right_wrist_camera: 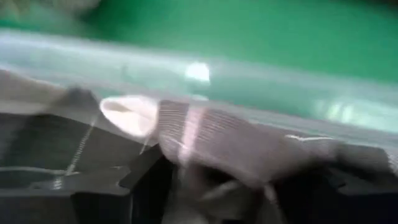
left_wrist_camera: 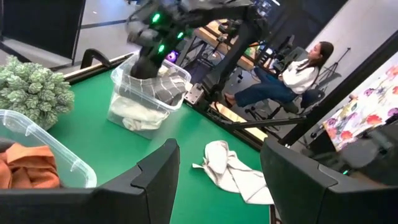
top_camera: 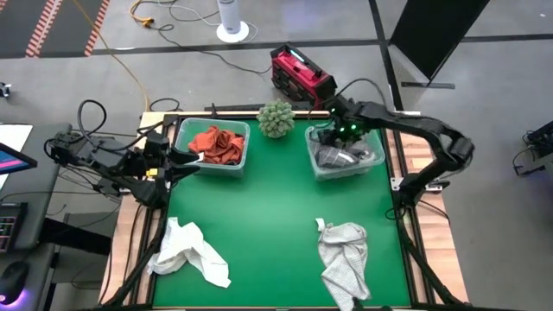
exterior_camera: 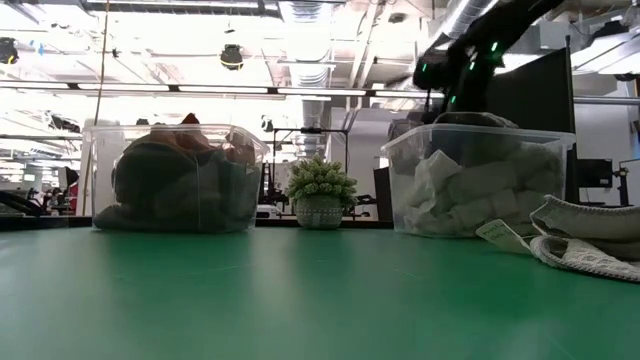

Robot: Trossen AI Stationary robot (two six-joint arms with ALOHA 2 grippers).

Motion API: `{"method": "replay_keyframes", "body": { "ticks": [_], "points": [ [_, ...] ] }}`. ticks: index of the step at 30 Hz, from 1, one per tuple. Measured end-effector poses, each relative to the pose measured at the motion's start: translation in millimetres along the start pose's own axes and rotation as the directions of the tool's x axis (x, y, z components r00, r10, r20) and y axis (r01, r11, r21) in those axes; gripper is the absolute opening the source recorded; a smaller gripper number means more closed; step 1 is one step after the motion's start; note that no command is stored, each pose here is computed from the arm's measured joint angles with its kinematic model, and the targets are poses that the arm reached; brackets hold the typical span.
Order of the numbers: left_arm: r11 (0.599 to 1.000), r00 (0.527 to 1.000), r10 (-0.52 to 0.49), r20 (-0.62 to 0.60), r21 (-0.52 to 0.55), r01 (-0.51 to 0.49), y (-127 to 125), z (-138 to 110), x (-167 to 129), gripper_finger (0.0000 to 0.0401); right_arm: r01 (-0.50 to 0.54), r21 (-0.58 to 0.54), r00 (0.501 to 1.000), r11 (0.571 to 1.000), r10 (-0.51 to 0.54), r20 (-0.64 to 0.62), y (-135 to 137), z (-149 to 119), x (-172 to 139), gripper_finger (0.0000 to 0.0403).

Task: Sort towels by color in basket
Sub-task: Put the black pattern towel into the right transparent bin

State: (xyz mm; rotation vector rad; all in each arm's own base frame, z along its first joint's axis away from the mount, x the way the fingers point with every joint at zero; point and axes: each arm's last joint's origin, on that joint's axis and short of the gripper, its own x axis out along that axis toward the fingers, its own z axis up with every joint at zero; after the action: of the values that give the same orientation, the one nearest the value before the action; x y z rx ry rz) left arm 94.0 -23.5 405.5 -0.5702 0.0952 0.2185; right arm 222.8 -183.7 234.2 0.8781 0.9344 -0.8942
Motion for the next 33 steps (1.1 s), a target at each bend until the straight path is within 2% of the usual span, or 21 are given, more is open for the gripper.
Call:
{"method": "replay_keyframes", "body": {
  "ticks": [3,6,10,13,16,19,21,26,33],
  "points": [
    [1.000,1.000,-0.002,-0.004,0.017,0.002,0,0,0,0.0212,0.060,-0.018,0.994,0.998,-0.058,0.093,-3,0,-35,0.0281],
    [0.999,1.000,0.004,-0.025,0.039,-0.003,1,-2,0,0.0212,0.060,-0.065,0.990,0.996,-0.051,0.134,-3,-8,-63,0.0281],
    [0.999,0.998,0.012,-0.066,0.051,-0.009,3,-6,0,0.0212,0.006,-0.162,0.996,0.987,0.008,0.088,5,-40,-90,0.0281],
    [0.999,0.996,0.002,-0.091,0.036,0.001,4,-7,0,0.0212,-0.076,-0.202,0.990,0.976,0.098,0.102,16,-63,-103,0.0281],
    [0.999,0.995,-0.005,-0.102,0.031,0.008,4,-8,0,0.0212,-0.123,-0.194,0.986,0.973,0.142,0.088,24,-79,-98,0.0281],
    [0.999,0.994,-0.007,-0.107,0.033,0.011,4,-8,0,0.0212,-0.083,-0.198,0.995,0.977,0.091,0.032,28,-89,-80,0.0281],
    [0.999,0.994,-0.008,-0.108,0.036,0.012,4,-8,0,0.0212,-0.049,-0.198,0.998,0.979,0.055,0.026,29,-89,-72,0.0281],
    [0.999,0.994,-0.009,-0.107,0.029,0.012,4,-8,0,0.0212,-0.028,-0.220,0.996,0.975,0.046,0.079,27,-81,-76,0.0281],
    [0.999,0.994,-0.009,-0.106,0.034,0.013,4,-8,0,0.0212,-0.015,-0.277,0.999,0.961,0.024,0.028,23,-79,-63,0.0281]
  ]
}}
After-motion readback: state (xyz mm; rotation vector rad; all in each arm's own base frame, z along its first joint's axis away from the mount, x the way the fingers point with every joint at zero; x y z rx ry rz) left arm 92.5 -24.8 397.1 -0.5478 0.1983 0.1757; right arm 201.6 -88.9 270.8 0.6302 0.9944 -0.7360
